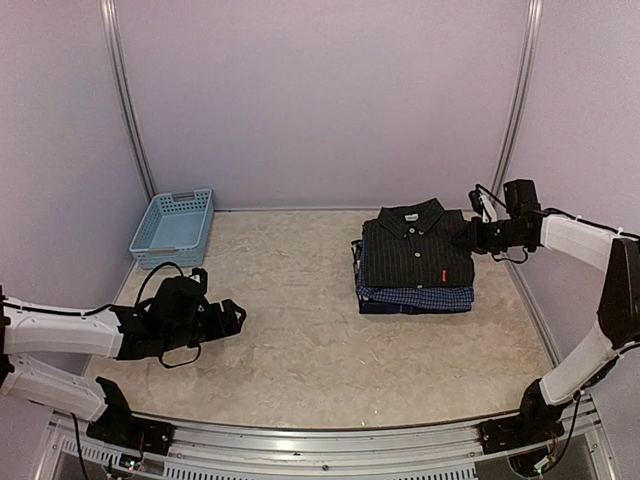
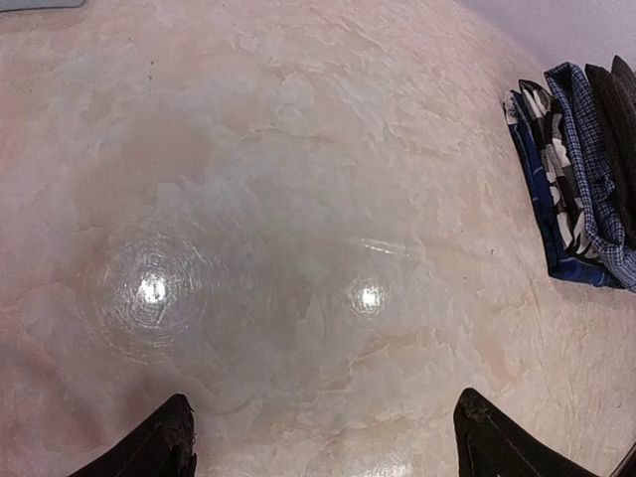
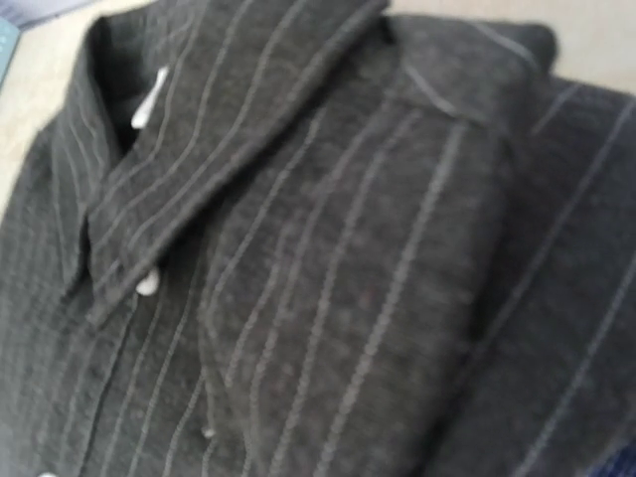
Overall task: Fold and stack the long sleeve shirts
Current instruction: Place the square-folded shirt on the square-folded shirt.
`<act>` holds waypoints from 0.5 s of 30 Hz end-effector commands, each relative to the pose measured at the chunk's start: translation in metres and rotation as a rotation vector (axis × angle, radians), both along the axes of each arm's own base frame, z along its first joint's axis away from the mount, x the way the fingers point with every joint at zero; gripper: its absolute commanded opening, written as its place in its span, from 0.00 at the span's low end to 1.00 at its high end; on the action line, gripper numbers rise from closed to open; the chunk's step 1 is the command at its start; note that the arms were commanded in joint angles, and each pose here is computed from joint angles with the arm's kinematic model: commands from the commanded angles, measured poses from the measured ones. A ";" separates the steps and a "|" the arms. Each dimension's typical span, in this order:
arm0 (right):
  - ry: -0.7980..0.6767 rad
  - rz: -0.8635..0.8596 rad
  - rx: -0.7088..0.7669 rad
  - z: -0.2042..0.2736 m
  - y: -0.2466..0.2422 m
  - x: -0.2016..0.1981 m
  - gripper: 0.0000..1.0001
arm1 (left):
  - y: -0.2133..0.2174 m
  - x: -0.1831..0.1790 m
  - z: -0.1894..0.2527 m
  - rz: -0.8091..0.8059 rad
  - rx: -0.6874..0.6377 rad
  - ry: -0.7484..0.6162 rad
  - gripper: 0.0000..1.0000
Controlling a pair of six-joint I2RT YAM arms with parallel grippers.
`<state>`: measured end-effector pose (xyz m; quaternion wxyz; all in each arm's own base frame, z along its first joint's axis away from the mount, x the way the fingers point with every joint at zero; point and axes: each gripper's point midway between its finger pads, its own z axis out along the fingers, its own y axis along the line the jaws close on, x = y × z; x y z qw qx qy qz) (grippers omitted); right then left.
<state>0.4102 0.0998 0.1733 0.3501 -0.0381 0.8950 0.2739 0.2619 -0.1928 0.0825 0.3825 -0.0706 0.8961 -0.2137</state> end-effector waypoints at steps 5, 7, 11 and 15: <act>0.033 0.012 0.001 -0.017 -0.016 -0.001 0.00 | -0.014 0.008 0.010 -0.026 -0.020 -0.022 0.85; 0.056 0.012 0.015 -0.030 -0.014 -0.006 0.00 | -0.016 0.008 0.010 -0.027 -0.021 -0.021 0.85; 0.085 -0.033 -0.015 -0.047 -0.021 -0.010 0.03 | -0.018 0.009 0.010 -0.032 -0.020 -0.019 0.85; 0.100 -0.100 -0.090 -0.051 -0.037 -0.007 0.41 | -0.023 0.012 0.015 -0.042 -0.023 -0.023 0.86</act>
